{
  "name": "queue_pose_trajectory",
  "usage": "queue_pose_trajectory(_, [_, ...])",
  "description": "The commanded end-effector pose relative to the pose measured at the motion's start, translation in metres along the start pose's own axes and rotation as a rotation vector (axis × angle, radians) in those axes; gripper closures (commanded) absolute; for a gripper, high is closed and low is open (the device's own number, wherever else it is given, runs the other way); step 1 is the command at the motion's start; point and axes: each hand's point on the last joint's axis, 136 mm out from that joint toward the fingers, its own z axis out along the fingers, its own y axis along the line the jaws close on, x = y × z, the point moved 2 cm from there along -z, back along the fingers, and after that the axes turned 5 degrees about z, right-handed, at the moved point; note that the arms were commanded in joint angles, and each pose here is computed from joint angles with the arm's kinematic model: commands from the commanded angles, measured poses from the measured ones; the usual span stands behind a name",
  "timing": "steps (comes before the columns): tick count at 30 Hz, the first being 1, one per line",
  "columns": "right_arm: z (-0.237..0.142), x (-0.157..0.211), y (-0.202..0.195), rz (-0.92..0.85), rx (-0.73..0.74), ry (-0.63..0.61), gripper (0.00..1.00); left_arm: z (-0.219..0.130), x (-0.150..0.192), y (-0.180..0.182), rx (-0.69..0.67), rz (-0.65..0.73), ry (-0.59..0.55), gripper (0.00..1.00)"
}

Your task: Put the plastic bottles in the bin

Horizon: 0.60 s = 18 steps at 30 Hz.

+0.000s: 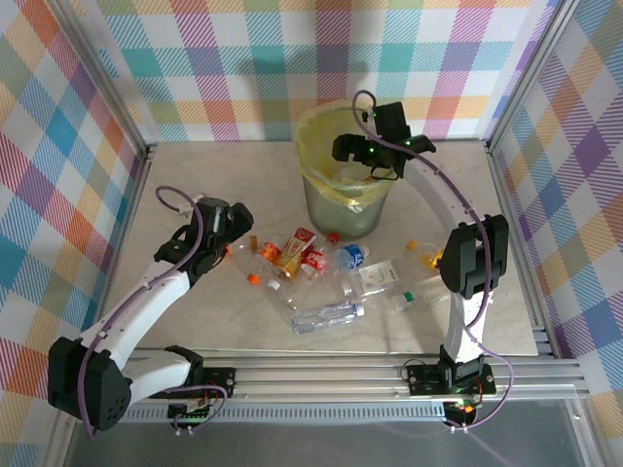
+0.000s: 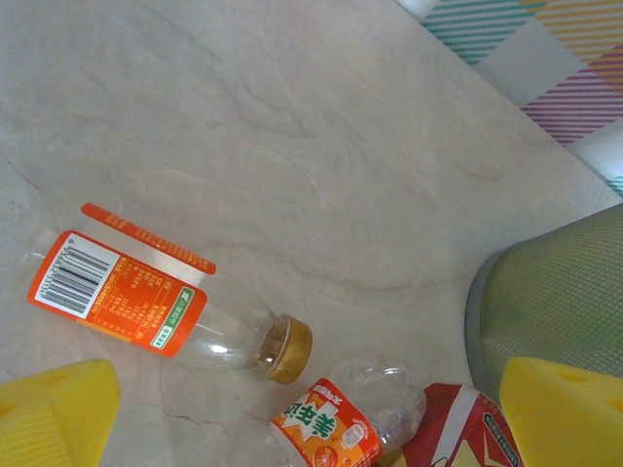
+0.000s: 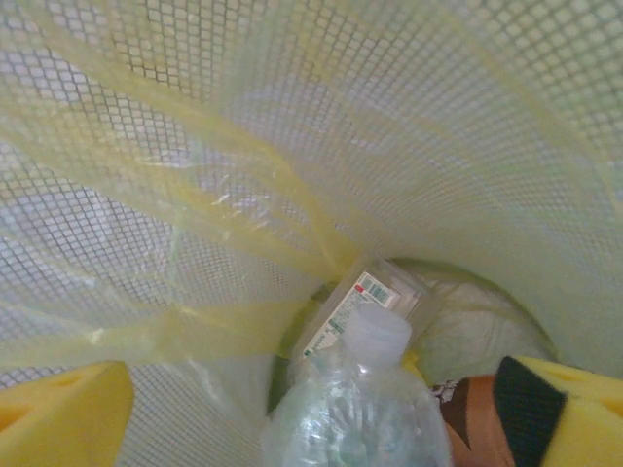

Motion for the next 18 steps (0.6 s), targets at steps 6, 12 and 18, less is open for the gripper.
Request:
queue_pose_trajectory(6, [-0.021, -0.013, 0.016, -0.021, -0.054, -0.013, 0.00, 0.020, 0.019, 0.017, -0.032, -0.088, 0.075, 0.00])
queue_pose_trajectory(12, [-0.047, -0.027, 0.028, -0.044, -0.067, -0.034, 0.00, 0.033, 0.031, 0.024, -0.041, -0.130, 0.133, 0.00])
queue_pose_trajectory(18, [-0.091, -0.037, 0.040, -0.049, -0.074, -0.082, 0.00, 0.036, 0.035, 0.029, -0.049, -0.086, 0.169, 0.00])
